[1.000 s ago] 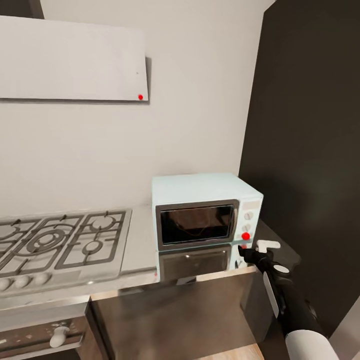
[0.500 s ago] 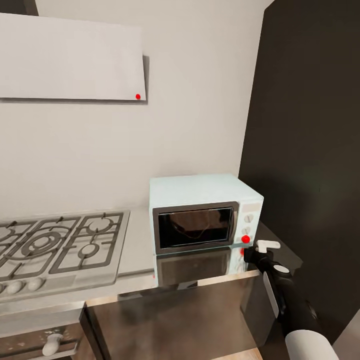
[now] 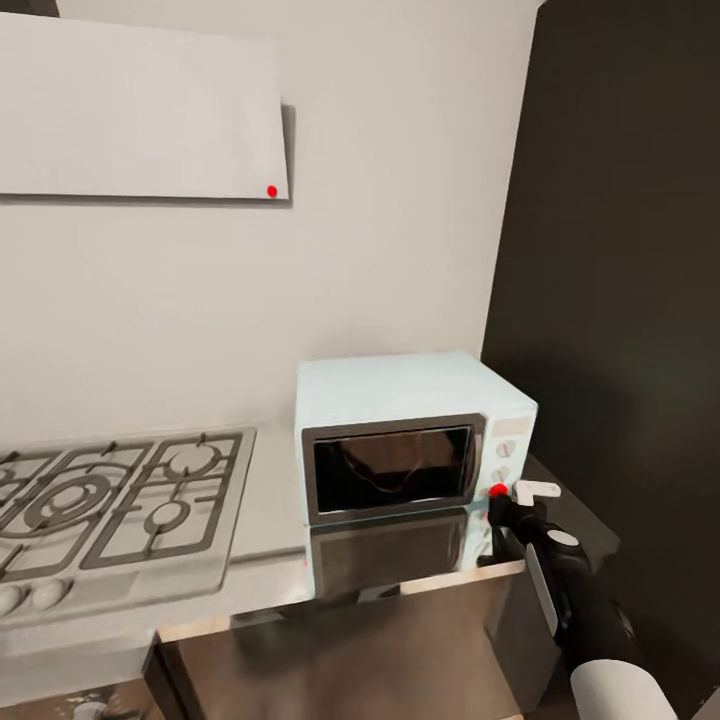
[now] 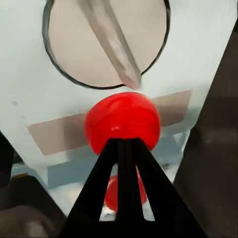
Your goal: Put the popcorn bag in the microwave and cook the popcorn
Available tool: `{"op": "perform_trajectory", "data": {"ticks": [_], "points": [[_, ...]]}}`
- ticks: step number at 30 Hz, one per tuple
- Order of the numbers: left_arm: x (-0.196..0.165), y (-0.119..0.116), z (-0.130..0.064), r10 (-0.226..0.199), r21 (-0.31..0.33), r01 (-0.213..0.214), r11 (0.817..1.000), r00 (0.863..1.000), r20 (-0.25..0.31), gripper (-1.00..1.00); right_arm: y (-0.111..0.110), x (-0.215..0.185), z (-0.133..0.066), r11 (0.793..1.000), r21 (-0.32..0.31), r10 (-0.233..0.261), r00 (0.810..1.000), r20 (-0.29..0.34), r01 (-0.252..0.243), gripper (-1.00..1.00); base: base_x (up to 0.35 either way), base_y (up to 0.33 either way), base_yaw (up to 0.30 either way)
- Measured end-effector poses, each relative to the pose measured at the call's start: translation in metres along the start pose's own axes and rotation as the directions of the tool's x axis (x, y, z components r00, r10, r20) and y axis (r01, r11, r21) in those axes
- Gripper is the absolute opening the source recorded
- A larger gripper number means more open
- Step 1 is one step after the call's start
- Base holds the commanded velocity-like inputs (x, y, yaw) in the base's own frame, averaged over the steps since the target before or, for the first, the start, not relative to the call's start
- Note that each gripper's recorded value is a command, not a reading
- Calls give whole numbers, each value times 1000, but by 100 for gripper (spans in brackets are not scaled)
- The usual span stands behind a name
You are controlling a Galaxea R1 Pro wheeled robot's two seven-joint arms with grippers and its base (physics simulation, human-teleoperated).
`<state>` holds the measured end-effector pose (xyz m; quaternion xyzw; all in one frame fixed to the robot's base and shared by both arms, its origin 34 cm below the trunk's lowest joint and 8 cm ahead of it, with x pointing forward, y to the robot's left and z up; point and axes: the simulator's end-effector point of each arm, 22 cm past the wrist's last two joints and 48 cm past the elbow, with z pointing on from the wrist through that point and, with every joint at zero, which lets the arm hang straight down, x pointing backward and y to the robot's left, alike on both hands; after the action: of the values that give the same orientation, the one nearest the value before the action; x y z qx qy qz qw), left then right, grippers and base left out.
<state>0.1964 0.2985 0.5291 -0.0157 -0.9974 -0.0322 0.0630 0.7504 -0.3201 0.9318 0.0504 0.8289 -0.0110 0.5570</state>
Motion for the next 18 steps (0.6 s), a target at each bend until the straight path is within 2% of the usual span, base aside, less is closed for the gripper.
{"op": "perform_trajectory", "data": {"ticks": [18], "points": [[0,0,0,0,0,0,1000,1000,-1,100,-3,-9,-2,1000,6,-2,1000,19,2,-100,8,0,0]]}}
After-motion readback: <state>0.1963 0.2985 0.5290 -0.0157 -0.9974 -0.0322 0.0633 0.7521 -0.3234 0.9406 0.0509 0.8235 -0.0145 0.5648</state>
